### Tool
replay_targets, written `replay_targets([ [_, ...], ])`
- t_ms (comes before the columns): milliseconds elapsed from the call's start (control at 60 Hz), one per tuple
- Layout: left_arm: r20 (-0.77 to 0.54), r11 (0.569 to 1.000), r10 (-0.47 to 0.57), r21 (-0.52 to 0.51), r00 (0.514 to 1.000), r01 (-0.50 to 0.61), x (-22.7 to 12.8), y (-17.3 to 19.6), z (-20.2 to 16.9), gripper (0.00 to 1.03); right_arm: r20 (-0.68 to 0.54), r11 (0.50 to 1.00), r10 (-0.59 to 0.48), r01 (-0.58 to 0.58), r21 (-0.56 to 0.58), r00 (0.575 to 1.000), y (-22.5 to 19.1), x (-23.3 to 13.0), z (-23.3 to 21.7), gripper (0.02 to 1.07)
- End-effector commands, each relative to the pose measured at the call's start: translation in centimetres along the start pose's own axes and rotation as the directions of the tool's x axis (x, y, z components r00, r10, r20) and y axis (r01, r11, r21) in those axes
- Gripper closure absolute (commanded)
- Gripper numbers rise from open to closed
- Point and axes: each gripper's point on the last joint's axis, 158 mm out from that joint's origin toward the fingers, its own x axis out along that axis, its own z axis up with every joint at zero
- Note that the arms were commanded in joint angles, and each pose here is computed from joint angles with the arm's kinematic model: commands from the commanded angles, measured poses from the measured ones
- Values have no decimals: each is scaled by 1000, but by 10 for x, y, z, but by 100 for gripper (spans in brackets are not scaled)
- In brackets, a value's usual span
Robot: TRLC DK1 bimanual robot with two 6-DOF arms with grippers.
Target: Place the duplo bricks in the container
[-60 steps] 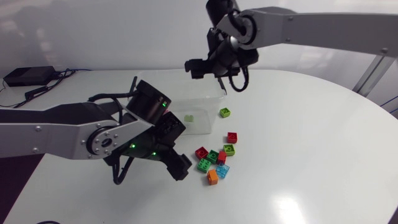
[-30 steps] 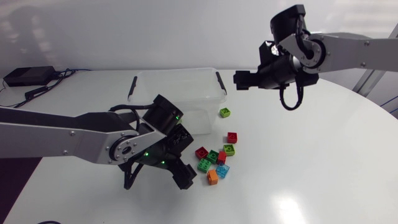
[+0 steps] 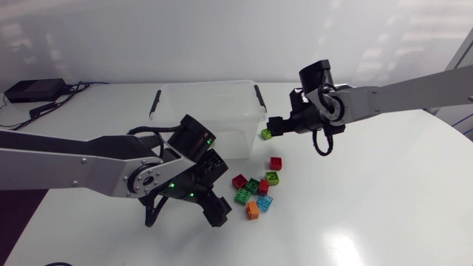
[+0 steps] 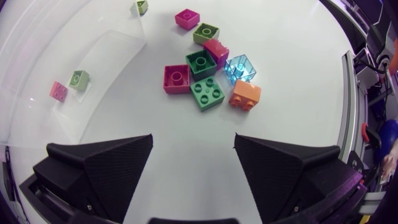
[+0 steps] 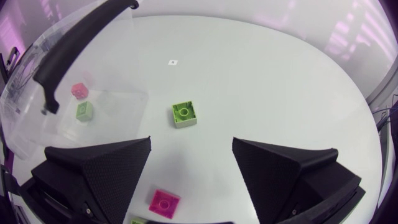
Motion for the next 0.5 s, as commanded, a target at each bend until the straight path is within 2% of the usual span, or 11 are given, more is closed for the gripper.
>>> replay_targets([
  [0,-7,1000,3,16,1000,-3,-3,3,-10,12,-28,999,6,-7,-45,1000,6,18,-18,12],
  [483,-1,1000,16,13,1000,-16,4,7,-22,12,-3,992,4,-4,-130,1000,-2,75,-34,12],
])
